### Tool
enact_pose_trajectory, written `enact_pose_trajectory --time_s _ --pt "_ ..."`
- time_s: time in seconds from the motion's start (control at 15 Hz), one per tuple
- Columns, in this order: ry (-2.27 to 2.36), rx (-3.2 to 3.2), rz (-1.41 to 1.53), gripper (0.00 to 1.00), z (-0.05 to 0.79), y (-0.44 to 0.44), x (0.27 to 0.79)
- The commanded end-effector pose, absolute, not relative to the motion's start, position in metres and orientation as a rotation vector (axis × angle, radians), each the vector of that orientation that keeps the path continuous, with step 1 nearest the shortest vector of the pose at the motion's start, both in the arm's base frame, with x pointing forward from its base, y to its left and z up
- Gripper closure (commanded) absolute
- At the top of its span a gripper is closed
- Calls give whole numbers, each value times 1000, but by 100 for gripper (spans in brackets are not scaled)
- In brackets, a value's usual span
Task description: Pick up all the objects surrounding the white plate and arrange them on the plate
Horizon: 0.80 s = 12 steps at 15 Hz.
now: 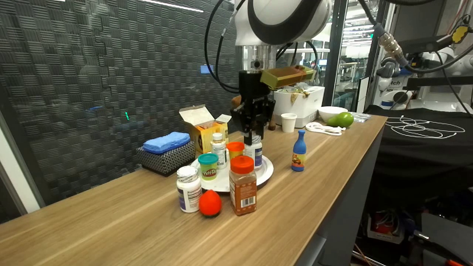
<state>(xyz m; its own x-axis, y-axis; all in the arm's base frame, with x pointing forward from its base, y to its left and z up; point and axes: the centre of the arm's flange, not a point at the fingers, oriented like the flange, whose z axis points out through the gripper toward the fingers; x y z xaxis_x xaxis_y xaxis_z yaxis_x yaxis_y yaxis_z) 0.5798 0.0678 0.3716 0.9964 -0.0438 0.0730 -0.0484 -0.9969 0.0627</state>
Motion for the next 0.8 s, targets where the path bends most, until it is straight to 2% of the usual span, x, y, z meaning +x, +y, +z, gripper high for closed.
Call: enact_pose_trajectory --time_s 0.0,0.07,0.13,0.2,0.27,0.33,0.53,0.73 --pt "-20 3084 125 80 364 70 577" --pt "-14 3085 126 80 362 71 577" --pt "-13 3087 133 73 364 71 576" --pt "-7 3085 137 30 367 70 575" --pt "-6 3086 146 29 369 71 575" --pt "-9 3084 158 24 372 70 574" --pt "-16 3076 194 0 380 69 572" --pt "-23 3075 223 0 390 68 572"
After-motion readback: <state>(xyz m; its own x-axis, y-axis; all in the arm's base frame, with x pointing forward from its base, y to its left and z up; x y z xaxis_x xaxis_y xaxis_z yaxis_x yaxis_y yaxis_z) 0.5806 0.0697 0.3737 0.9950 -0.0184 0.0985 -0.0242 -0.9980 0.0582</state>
